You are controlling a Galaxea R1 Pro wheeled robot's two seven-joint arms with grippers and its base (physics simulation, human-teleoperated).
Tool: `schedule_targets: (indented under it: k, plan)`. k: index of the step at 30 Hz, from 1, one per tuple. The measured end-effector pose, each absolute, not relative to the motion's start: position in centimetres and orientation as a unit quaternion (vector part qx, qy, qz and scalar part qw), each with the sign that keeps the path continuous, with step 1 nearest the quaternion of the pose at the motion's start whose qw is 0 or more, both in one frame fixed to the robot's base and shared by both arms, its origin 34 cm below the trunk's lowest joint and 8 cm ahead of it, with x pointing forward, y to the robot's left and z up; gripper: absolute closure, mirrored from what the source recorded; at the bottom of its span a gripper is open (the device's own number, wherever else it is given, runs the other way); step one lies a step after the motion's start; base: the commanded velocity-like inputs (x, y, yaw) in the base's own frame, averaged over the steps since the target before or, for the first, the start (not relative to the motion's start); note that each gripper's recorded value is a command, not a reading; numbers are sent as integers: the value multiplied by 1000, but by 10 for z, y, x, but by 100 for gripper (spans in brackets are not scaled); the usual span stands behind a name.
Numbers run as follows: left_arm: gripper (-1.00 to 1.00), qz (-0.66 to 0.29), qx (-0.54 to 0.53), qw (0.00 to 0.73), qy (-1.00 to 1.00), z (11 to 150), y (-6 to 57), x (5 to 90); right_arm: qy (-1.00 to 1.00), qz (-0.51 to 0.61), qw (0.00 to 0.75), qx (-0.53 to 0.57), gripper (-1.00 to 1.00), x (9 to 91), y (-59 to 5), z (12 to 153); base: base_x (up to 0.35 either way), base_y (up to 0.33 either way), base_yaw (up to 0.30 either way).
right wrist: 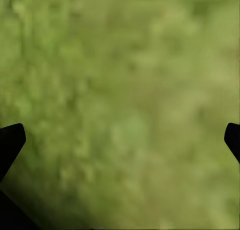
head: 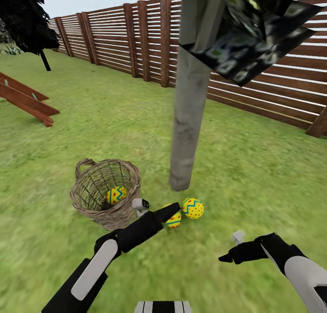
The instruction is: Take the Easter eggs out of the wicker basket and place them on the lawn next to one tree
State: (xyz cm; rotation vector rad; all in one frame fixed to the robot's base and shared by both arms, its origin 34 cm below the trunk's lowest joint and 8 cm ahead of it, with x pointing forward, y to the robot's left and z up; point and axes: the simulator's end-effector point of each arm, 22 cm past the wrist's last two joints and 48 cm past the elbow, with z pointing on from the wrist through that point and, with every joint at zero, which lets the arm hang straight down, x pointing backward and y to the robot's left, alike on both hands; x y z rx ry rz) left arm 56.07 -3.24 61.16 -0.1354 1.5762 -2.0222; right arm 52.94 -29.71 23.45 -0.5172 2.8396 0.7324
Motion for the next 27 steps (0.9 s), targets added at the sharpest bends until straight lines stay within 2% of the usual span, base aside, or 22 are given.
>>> schedule_targets:
  k: [11, 27]
  plan:
    - [-100, -757, -51, 282, 587, 613, -33, 560, 950, 245, 83, -173, -100, 530, -297, 235, 0, 303, -11]
    - [-100, -759, -44, 286, 584, 622, -34, 558, 950, 245, 93, -173, -100, 535, -299, 243, 0, 304, -193]
